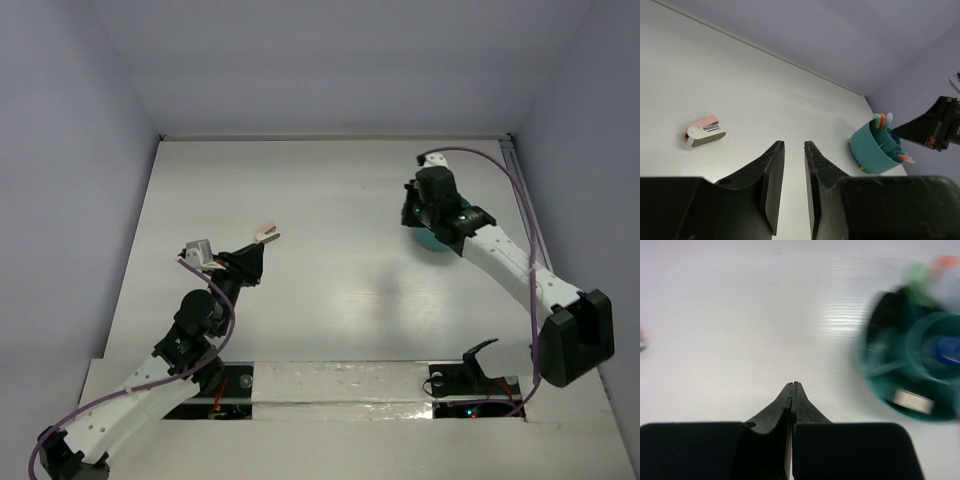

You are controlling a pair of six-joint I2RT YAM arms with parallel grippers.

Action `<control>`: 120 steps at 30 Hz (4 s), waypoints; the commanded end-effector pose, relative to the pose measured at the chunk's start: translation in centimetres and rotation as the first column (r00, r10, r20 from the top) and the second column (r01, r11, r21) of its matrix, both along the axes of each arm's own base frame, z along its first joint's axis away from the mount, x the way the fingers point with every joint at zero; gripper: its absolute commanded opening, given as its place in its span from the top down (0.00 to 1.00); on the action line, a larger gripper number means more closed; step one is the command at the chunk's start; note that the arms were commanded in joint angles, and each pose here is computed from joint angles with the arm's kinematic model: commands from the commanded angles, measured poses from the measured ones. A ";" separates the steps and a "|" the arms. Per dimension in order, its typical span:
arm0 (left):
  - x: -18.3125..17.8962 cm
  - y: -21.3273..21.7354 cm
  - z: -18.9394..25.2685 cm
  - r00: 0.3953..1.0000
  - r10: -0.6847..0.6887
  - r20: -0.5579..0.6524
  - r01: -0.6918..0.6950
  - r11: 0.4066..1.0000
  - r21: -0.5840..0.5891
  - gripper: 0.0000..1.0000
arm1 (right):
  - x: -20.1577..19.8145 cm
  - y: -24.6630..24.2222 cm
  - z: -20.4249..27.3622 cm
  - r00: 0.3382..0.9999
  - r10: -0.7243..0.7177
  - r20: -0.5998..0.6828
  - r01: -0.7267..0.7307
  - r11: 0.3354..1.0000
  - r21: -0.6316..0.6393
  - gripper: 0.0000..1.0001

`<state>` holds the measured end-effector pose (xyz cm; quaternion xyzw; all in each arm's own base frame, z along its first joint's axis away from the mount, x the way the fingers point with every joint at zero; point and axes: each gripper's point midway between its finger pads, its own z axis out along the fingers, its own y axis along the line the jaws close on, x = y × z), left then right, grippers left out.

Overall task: Sort the stationery into containers
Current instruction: Pick up the stapler from the center of the board, then place the pen in the storage box.

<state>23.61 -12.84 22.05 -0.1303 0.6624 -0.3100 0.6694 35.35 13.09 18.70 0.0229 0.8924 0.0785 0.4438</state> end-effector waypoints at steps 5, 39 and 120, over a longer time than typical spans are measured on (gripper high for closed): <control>0.3 0.7 0.9 0.999 0.051 0.019 -0.050 0.999 -0.014 0.84 | 2.5 18.9 -1.6 0.922 0.384 0.046 -0.384 0.895 0.226 0.97; -0.9 1.9 2.6 0.996 0.056 0.076 -0.049 0.995 -0.082 0.83 | 5.5 35.1 -17.9 0.923 0.330 -0.197 -0.304 0.940 0.154 0.29; -2.2 0.2 4.1 0.988 -0.064 0.138 0.082 0.988 -0.133 0.82 | 0.8 -7.7 -1.1 0.982 0.185 0.033 -0.079 0.566 -0.821 0.85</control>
